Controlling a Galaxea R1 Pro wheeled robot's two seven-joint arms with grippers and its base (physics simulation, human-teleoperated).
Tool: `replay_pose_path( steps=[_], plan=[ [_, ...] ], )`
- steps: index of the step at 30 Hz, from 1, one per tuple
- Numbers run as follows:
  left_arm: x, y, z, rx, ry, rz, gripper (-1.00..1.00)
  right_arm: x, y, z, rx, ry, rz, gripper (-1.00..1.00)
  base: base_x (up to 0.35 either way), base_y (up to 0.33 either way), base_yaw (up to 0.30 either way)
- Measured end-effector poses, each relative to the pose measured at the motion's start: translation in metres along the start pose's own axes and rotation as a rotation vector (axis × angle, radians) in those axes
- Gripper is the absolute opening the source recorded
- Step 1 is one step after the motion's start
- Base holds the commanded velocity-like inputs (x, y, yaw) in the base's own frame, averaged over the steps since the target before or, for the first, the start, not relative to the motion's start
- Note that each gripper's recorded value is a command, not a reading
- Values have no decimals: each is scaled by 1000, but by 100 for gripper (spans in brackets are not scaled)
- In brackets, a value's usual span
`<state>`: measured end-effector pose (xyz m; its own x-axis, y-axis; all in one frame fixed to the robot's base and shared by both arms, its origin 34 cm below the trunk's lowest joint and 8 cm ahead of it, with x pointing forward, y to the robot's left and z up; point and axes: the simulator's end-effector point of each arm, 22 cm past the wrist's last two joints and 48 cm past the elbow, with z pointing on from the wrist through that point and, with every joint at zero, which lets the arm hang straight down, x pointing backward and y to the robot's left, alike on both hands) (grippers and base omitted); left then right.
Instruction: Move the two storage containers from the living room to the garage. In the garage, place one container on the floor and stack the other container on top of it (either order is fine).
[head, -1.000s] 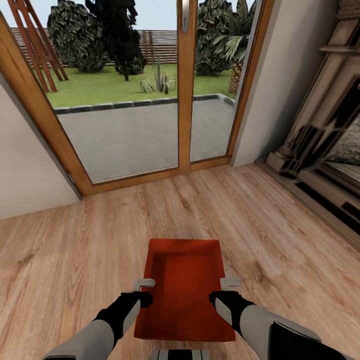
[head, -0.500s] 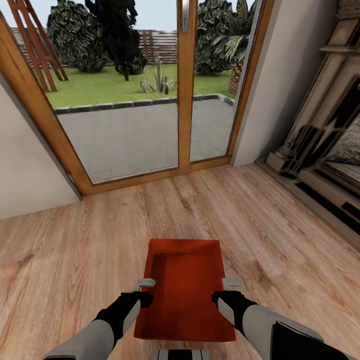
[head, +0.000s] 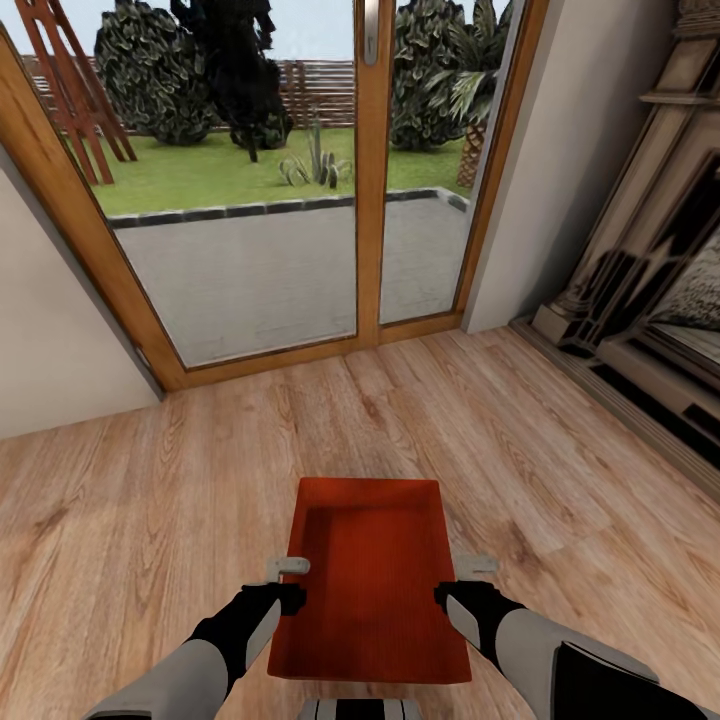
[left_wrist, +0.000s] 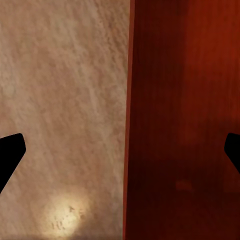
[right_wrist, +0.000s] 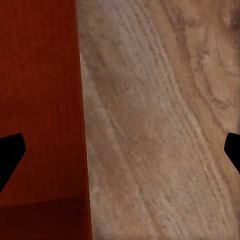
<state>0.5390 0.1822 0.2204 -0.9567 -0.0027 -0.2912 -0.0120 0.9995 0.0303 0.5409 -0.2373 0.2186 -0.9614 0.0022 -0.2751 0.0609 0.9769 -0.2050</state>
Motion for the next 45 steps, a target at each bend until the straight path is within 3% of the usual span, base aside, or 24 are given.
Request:
replay_pose_path(
  steps=[21,30,45],
  plan=[
    [0,1,0,-3,0,0,100,-1,5,-1,-8,-3,-5,100,0,0,0],
    [0,1,0,-2,0,0,100,-5,4,-1,-6,-20,-57,100,0,0,0],
    [0,1,0,-2,0,0,100,-7,4,-1,-5,-32,-95,100,0,0,0]
  ],
)
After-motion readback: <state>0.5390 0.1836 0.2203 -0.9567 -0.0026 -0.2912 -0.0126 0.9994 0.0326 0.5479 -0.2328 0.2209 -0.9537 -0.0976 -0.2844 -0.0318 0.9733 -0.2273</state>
